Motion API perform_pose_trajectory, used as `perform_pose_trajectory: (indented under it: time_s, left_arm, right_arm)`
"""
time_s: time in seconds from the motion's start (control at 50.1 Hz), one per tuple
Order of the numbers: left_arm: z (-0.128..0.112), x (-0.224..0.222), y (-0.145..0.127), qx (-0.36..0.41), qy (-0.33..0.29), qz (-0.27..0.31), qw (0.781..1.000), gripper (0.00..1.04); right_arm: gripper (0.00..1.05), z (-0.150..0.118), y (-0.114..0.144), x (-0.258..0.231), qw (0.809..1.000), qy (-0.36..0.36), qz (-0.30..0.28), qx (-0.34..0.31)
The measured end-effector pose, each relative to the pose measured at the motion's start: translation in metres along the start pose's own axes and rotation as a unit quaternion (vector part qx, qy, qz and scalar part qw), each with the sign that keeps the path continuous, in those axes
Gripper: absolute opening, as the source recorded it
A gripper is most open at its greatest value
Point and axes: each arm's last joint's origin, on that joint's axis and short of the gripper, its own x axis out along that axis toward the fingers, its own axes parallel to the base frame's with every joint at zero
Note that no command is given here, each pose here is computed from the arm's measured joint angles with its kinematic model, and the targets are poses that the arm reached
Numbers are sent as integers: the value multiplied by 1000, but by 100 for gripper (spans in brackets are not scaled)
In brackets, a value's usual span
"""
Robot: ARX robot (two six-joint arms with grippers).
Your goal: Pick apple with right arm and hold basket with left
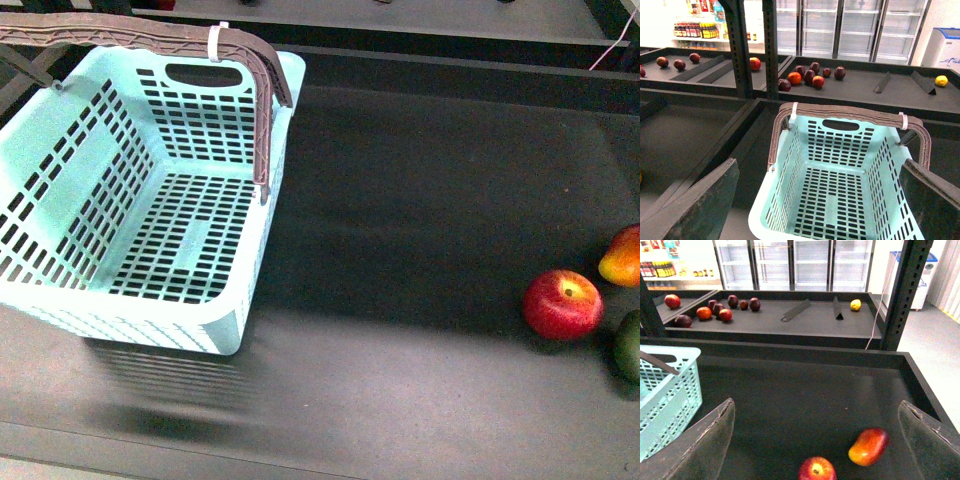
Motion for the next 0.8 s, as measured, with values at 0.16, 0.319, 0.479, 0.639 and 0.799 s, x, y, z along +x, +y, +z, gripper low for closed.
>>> perform_pose_trajectory:
  time_s: [0.16, 0.319, 0.479, 0.639, 0.799]
  left_arm:
    - [0, 0, 0, 0, 0, 0, 1000, 98]
    - [0, 0, 0, 0, 0, 0, 1000, 98]
    - [0, 0, 0, 0, 0, 0, 1000, 98]
    - [-1, 0, 0, -54, 83, 10, 995, 98]
    - [7, 16, 1, -220, 184, 26, 958, 98]
  right_arm:
    - [96, 0, 0, 0, 1000, 0, 0, 0]
    - [96, 0, 0, 0, 1000, 0, 0, 0]
    - [96, 0, 0, 0, 1000, 0, 0, 0]
    - [96, 0, 0, 0, 1000, 0, 0, 0]
    - [96, 0, 0, 0, 1000, 0, 0, 0]
